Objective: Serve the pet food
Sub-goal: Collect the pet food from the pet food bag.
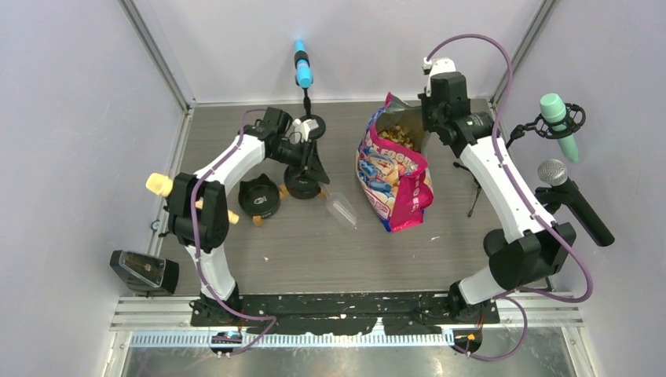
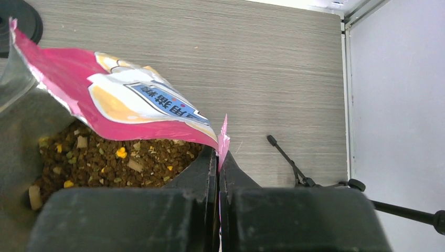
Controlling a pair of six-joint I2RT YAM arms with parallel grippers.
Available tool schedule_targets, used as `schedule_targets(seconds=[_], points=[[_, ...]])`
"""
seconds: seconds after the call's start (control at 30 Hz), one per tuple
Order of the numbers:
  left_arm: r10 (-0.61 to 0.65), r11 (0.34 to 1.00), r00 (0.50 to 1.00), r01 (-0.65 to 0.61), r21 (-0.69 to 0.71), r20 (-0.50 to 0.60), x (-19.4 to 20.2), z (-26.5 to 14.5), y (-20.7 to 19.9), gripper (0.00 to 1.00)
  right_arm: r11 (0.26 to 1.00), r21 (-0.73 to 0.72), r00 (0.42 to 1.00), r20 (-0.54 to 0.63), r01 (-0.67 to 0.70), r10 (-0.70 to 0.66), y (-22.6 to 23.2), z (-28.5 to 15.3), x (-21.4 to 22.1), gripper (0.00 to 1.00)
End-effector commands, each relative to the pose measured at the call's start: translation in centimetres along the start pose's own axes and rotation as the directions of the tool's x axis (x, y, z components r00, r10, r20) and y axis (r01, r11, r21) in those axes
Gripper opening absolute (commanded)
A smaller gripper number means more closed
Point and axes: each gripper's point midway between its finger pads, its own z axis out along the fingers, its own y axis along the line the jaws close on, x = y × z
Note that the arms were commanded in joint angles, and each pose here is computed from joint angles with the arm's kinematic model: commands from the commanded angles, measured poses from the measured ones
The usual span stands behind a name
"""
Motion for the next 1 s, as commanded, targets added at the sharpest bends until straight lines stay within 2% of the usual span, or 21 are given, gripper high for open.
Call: schedule_targets(seconds=[0.0,0.13,0.17,0.2,0.23,0.27,0.3,0.37,0.43,0.53,0.63,0.7,0.73,0.77,0.8,0.87,0.97], points=[[0.065,0.998,0.997,-0.066,0.01,0.037,-0.9,-1.5,-2.0,0.0,0.999,0.009,0.983,0.179,-0.039,0.037,-2.9,-3.4,-4.5,0.05],[0.066,0.998,0.997,-0.066,0.005,0.034,-1.2,-1.6,-2.0,0.0,0.996,-0.075,0.984,0.166,-0.055,0.067,-1.6,-4.1,-4.5,0.05],[0.066,0.998,0.997,-0.066,0.004,0.034,-1.2,-1.6,-2.0,0.0,0.991,-0.112,0.985,0.153,-0.068,0.085,-0.9,-4.2,-4.4,0.09],[0.068,0.998,0.997,-0.068,0.003,0.036,-1.4,-1.7,-2.1,0.0,0.99,-0.124,0.989,0.118,-0.071,0.085,-0.6,-4.1,-3.9,0.19],[0.068,0.998,0.997,-0.068,0.002,0.036,-1.5,-1.6,-2.1,0.0,0.986,-0.143,0.991,0.09,-0.088,0.101,0.0,-3.8,-3.6,0.35],[0.068,0.998,0.997,-0.068,0.003,0.038,-1.6,-1.6,-2.1,0.0,0.985,-0.15,0.994,0.04,-0.09,0.097,0.3,-3.6,-2.5,0.43],[0.068,0.998,0.997,-0.068,0.004,0.038,-1.6,-1.6,-2.1,0.0,0.981,-0.158,0.994,0.009,-0.109,0.111,0.7,-3.3,-2.0,0.57],[0.066,0.998,0.997,-0.066,0.003,0.04,-1.8,-1.6,-2.1,0.0,0.979,-0.152,0.99,-0.048,-0.138,0.133,1.2,-3.1,-0.6,0.72],[0.063,0.998,0.997,-0.063,0.001,0.038,-1.9,-1.5,-1.9,0.0,0.976,-0.15,0.985,-0.09,-0.159,0.146,1.5,-3.0,0.5,0.79],[0.056,0.998,0.998,-0.056,0.001,0.035,-1.9,-1.2,-1.7,0.0,0.975,-0.154,0.979,-0.149,-0.16,0.137,2.2,-2.9,2.0,0.81],[0.053,0.999,0.998,-0.053,0.0,0.034,-2.0,-1.1,-1.6,0.0,0.976,-0.153,0.974,-0.191,-0.153,0.123,2.7,-2.4,3.3,0.78],[0.053,0.999,0.998,-0.053,-0.002,0.034,-2.1,-1.1,-1.6,0.0,0.978,-0.14,0.97,-0.207,-0.156,0.125,2.8,-2.0,3.7,0.64],[0.052,0.999,0.998,-0.052,-0.003,0.035,-2.2,-1.1,-1.5,0.0,0.98,-0.122,0.97,-0.207,-0.154,0.126,2.5,-1.8,3.8,0.51],[0.051,0.999,0.998,-0.051,-0.002,0.033,-2.2,-1.0,-1.6,0.0,0.982,-0.109,0.97,-0.207,-0.155,0.13,2.3,-1.6,3.6,0.43],[0.05,0.999,0.998,-0.05,-0.003,0.034,-2.3,-1.1,-1.6,0.0,0.984,-0.087,0.97,-0.2,-0.154,0.135,1.9,-1.5,3.5,0.24],[0.05,0.999,0.998,-0.05,-0.003,0.033,-2.3,-1.1,-1.6,0.0,0.986,-0.06,0.973,-0.184,-0.153,0.14,1.3,-1.3,2.8,0.08],[0.054,0.999,0.998,-0.054,-0.007,0.036,-2.3,-1.2,-1.7,0.0,0.99,-0.03,0.981,-0.143,-0.138,0.133,-0.2,-1.4,1.1,0.05]])
